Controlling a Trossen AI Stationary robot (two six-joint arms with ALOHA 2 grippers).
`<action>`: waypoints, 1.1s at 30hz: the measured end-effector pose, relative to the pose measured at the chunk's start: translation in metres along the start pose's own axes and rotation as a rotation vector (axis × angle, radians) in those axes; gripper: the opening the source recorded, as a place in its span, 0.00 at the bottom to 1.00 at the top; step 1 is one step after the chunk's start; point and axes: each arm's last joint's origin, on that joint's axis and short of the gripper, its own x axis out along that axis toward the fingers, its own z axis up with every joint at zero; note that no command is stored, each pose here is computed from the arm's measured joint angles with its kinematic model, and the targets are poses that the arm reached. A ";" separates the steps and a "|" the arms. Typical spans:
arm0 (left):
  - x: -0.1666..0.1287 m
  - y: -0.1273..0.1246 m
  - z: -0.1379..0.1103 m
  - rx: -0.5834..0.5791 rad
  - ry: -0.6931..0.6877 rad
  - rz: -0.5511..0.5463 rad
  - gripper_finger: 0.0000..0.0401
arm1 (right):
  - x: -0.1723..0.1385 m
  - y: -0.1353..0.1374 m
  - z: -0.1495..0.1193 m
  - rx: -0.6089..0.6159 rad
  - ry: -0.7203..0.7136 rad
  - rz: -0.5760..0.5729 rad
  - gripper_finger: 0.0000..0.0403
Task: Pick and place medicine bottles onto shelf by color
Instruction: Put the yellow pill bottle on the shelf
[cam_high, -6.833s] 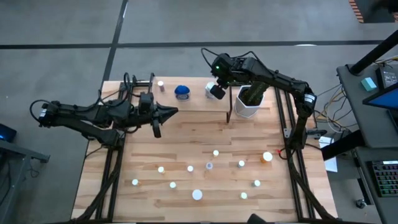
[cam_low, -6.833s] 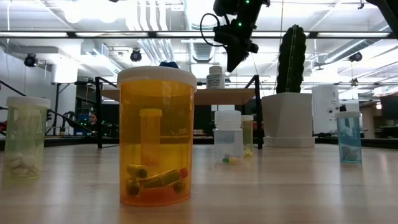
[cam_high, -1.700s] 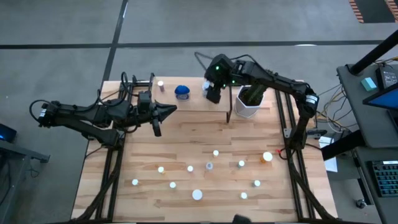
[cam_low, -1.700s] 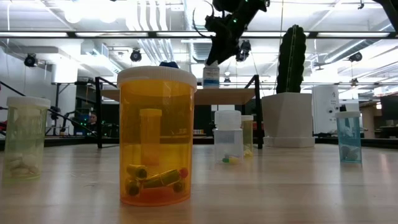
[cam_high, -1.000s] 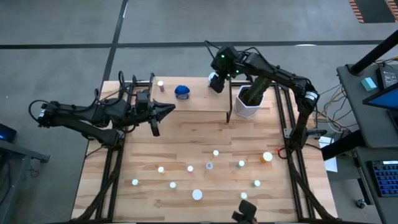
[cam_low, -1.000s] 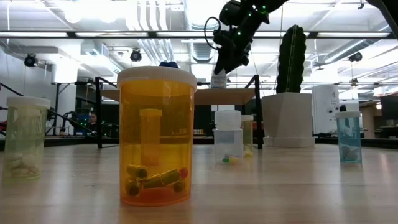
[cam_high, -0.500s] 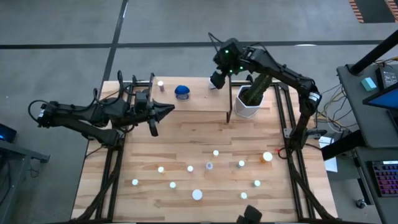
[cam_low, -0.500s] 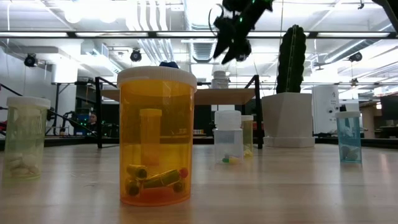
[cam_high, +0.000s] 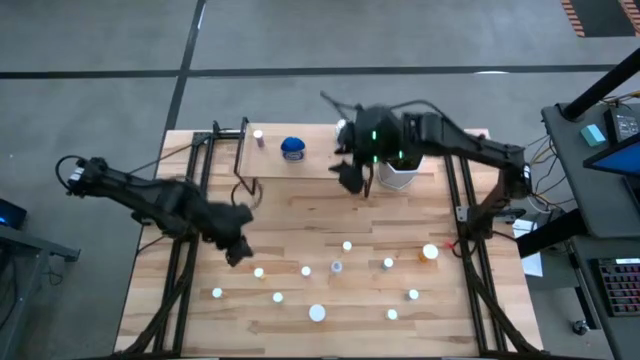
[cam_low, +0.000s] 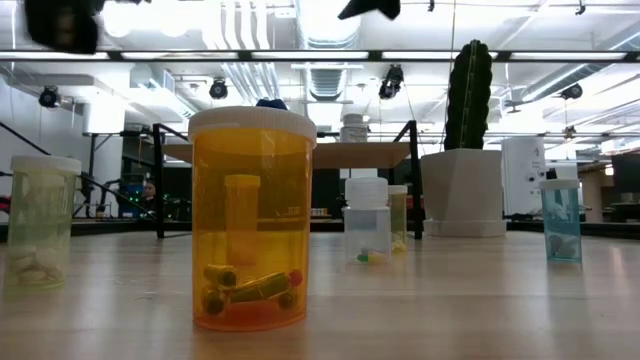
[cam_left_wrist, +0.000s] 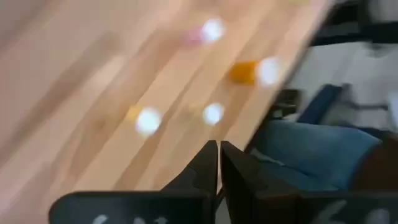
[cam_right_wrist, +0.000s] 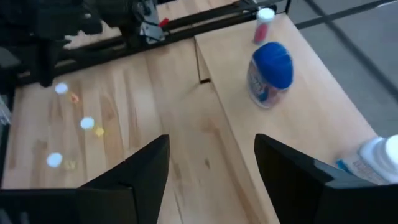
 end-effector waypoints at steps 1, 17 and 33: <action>0.007 -0.001 -0.004 -0.038 0.029 0.032 0.00 | 0.001 0.009 -0.003 -0.012 0.002 -0.021 0.56; 0.089 -0.008 -0.009 -0.199 0.078 0.353 0.10 | 0.010 0.047 -0.012 -0.054 -0.037 -0.105 0.56; 0.124 -0.001 -0.011 -0.104 0.096 0.462 0.40 | 0.010 0.044 -0.011 -0.035 -0.041 -0.110 0.56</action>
